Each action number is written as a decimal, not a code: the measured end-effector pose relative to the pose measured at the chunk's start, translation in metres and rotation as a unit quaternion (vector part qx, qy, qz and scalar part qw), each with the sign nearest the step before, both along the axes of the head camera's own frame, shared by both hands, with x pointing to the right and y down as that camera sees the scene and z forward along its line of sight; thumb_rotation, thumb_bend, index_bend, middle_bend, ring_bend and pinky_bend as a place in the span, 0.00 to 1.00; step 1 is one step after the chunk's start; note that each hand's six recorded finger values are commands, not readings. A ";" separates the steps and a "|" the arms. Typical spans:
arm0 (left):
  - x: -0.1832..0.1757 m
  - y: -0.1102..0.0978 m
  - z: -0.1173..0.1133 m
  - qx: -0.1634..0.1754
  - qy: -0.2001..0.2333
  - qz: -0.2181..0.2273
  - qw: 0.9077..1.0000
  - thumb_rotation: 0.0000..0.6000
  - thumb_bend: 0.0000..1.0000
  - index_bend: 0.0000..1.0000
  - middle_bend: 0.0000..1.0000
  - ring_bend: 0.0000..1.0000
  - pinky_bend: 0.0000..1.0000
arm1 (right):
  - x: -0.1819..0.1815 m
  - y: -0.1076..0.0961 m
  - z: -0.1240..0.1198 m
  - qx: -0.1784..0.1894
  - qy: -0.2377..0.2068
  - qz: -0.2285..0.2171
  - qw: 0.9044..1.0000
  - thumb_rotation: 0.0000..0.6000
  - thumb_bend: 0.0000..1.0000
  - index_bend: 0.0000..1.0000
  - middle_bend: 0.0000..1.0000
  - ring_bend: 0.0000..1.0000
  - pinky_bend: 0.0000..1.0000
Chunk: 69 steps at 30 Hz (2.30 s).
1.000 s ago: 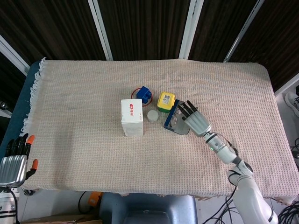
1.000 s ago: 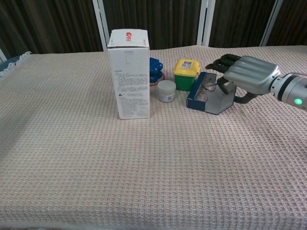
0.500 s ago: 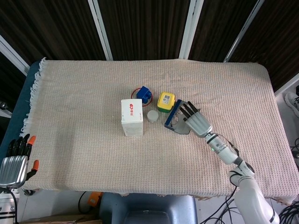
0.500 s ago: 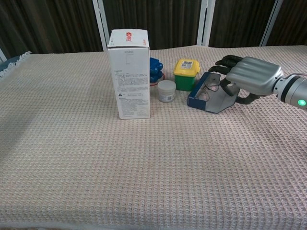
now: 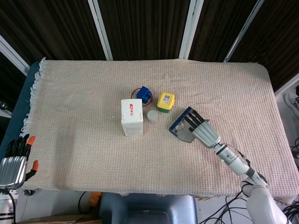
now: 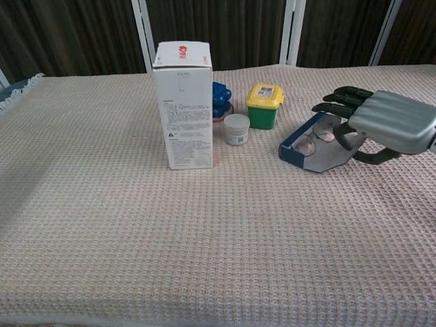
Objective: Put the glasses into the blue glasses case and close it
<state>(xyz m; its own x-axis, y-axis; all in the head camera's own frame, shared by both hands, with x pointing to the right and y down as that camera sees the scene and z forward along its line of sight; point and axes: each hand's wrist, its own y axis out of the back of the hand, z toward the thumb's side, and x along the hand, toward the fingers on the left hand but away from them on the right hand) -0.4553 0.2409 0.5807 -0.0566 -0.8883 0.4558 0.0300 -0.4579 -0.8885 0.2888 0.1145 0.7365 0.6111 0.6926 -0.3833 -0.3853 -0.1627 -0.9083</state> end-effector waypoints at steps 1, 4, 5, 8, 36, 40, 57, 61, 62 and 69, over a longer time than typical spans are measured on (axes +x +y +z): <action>0.000 0.000 0.000 0.000 0.001 0.000 1.000 1.00 0.41 0.00 0.00 0.00 0.02 | 0.003 0.006 -0.002 -0.004 -0.008 0.001 1.000 1.00 0.66 0.77 0.19 0.00 0.00; 0.000 0.000 -0.001 -0.001 0.003 0.001 1.000 1.00 0.41 0.00 0.00 0.00 0.02 | 0.009 0.019 -0.008 -0.013 -0.025 -0.001 1.000 1.00 0.66 0.77 0.19 0.00 0.00; 0.000 0.000 -0.001 -0.001 0.004 0.001 1.000 1.00 0.41 0.00 0.00 0.00 0.02 | 0.009 0.022 -0.010 -0.015 -0.029 -0.003 0.999 1.00 0.66 0.77 0.19 0.00 0.00; 0.001 -0.001 -0.001 -0.001 0.005 0.002 1.000 1.00 0.41 0.00 0.00 0.00 0.02 | 0.009 0.029 -0.016 -0.019 -0.047 -0.005 0.999 1.00 0.66 0.77 0.19 0.00 0.00; -0.002 -0.002 -0.001 -0.003 0.007 -0.003 1.000 1.00 0.42 0.00 0.00 0.00 0.02 | -0.038 -0.024 -0.015 -0.047 -0.085 0.071 0.993 1.00 0.66 0.77 0.20 0.00 0.00; -0.002 -0.002 0.000 -0.004 0.006 -0.002 1.000 1.00 0.42 0.00 0.00 0.00 0.02 | -0.041 -0.027 -0.014 -0.048 -0.080 0.071 0.993 1.00 0.66 0.76 0.20 0.00 0.00; -0.001 -0.002 0.001 -0.008 0.005 0.000 1.000 1.00 0.42 0.00 0.00 0.00 0.02 | -0.057 -0.048 0.003 -0.053 -0.037 0.084 0.994 1.00 0.66 0.71 0.20 0.00 0.00; -0.001 -0.002 0.002 -0.009 0.004 0.000 1.000 1.00 0.42 0.00 0.00 0.00 0.02 | -0.058 -0.051 0.008 -0.056 -0.027 0.088 0.994 1.00 0.66 0.66 0.20 0.00 0.00; -0.001 -0.002 0.002 -0.009 0.004 0.000 1.000 1.00 0.42 0.00 0.00 0.00 0.02 | -0.059 -0.051 0.009 -0.057 -0.025 0.089 0.994 1.00 0.66 0.64 0.20 0.00 0.00; 0.000 -0.002 0.002 -0.010 0.003 0.000 1.000 1.00 0.42 0.00 0.00 0.00 0.02 | -0.064 -0.060 0.015 -0.056 -0.013 0.103 0.993 1.00 0.66 0.35 0.12 0.00 0.00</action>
<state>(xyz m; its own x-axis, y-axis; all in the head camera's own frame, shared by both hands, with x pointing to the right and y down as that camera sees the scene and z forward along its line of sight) -0.4556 0.2393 0.5830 -0.0534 -0.8791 0.4737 0.0256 -0.4754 -0.8794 0.2251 0.0544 0.7512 0.4717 0.7576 -0.4512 -0.3109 -0.3359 -0.8891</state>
